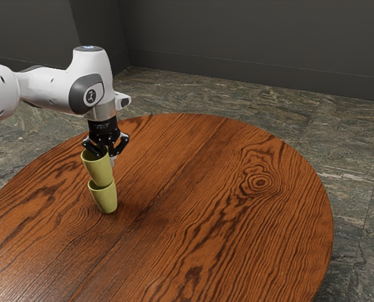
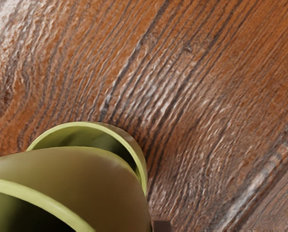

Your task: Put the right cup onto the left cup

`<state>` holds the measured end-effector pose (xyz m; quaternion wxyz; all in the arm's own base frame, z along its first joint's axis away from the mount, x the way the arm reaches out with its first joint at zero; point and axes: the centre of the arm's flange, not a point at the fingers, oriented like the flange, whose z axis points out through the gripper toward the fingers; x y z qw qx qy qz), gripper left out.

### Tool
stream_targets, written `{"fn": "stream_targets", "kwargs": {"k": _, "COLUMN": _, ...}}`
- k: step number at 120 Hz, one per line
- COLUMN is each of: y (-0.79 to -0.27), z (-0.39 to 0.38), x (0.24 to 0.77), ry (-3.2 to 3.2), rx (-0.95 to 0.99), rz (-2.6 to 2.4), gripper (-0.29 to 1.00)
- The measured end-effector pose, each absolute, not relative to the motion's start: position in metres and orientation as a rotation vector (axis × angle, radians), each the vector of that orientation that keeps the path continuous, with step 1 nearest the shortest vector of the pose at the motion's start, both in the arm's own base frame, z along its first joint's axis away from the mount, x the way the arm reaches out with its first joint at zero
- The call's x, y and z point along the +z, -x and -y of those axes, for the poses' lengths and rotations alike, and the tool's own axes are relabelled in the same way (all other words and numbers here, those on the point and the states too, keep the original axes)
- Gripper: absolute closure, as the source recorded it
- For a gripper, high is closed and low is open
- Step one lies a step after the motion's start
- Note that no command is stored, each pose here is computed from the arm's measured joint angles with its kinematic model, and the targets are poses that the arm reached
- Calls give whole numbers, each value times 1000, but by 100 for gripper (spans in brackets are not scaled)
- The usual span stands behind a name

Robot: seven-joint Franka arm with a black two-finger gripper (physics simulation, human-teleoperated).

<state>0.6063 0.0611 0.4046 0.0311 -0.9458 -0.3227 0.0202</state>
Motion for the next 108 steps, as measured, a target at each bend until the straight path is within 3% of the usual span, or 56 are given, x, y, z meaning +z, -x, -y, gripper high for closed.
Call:
{"fn": "stream_targets", "kwargs": {"k": 56, "y": -605, "z": -70, "x": 402, "ry": 2904, "rx": 66, "rz": 1014, "gripper": 78}}
{"fn": "stream_targets", "kwargs": {"k": 81, "y": -606, "z": -68, "x": 401, "ry": 2907, "rx": 70, "rz": 1013, "gripper": 34}}
{"fn": "stream_targets", "kwargs": {"k": 108, "y": -600, "z": -67, "x": 435, "ry": 2923, "rx": 17, "rz": 1006, "gripper": 13}}
